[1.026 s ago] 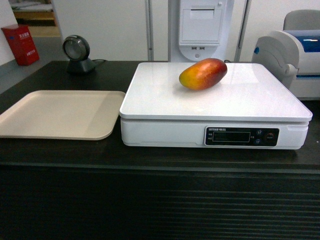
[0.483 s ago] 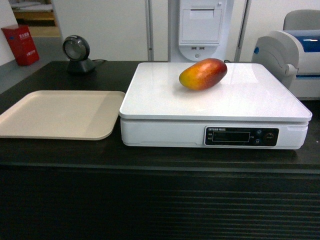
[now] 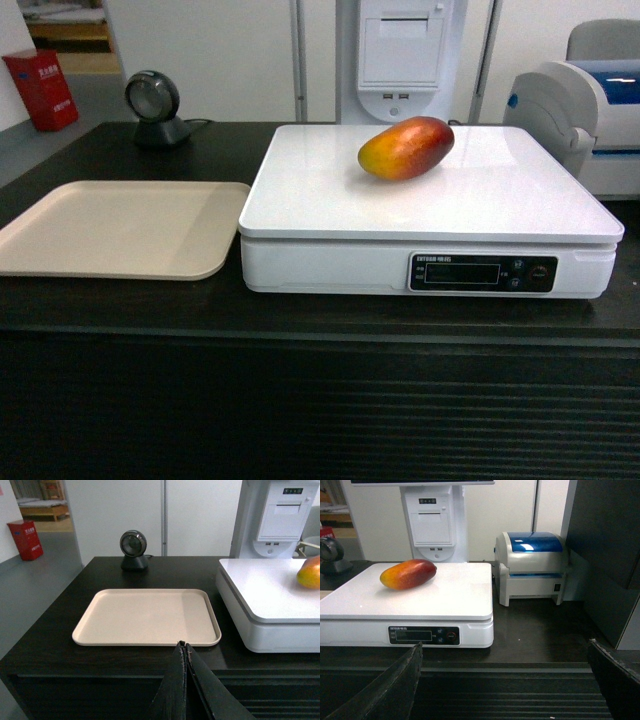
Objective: Place dark red mango on scale at checkout
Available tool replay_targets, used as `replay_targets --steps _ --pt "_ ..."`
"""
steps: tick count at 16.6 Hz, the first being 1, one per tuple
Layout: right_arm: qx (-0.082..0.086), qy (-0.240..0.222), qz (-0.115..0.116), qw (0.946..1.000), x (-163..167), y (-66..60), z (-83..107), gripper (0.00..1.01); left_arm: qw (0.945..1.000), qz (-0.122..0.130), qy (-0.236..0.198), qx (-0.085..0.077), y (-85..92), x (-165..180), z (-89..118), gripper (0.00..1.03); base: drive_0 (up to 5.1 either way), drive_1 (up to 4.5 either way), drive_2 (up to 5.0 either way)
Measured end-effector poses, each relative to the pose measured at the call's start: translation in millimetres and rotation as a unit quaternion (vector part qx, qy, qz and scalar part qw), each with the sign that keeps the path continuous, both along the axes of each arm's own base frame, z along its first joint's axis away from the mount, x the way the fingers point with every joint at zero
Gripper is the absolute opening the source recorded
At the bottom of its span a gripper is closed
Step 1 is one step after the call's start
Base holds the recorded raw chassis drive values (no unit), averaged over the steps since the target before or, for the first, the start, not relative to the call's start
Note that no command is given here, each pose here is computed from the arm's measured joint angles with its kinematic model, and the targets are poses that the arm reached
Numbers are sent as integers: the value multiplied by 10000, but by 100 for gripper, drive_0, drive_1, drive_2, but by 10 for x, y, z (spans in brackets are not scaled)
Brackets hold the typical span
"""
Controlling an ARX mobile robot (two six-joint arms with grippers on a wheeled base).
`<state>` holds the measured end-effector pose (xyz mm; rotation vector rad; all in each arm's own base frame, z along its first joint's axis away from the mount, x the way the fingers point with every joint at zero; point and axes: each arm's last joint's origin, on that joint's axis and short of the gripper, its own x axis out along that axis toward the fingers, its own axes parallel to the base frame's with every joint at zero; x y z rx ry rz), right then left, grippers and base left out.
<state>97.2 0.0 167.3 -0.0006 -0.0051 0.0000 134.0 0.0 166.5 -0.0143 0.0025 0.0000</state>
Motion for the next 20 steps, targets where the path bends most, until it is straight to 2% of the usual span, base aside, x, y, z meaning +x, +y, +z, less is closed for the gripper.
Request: replay_targets --steps 13,14,15,16,17,20 --pt "0 0 2 10000 0 0 0 98 10000 0 -63 0 0 -250 30 2 0 0 0" --pt "0 0 0 10000 0 0 0 98 10000 0 -25 0 0 -266 20 2 0 0 0" --pt "-2 0 0 10000 0 0 0 98 9998 -8 198 0 0 -345 -38 2 0 0 0" --pt "0 2 0 10000 0 0 0 98 9999 4 -130 2 0 -369 32 2 0 0 0" --pt "0 -2 2 10000 0 0 0 98 10000 2 15 0 0 -365 -9 2 0 0 0" --pt "0 0 2 10000 0 0 0 98 10000 0 -19 2 0 -365 -2 2 0 0 0"
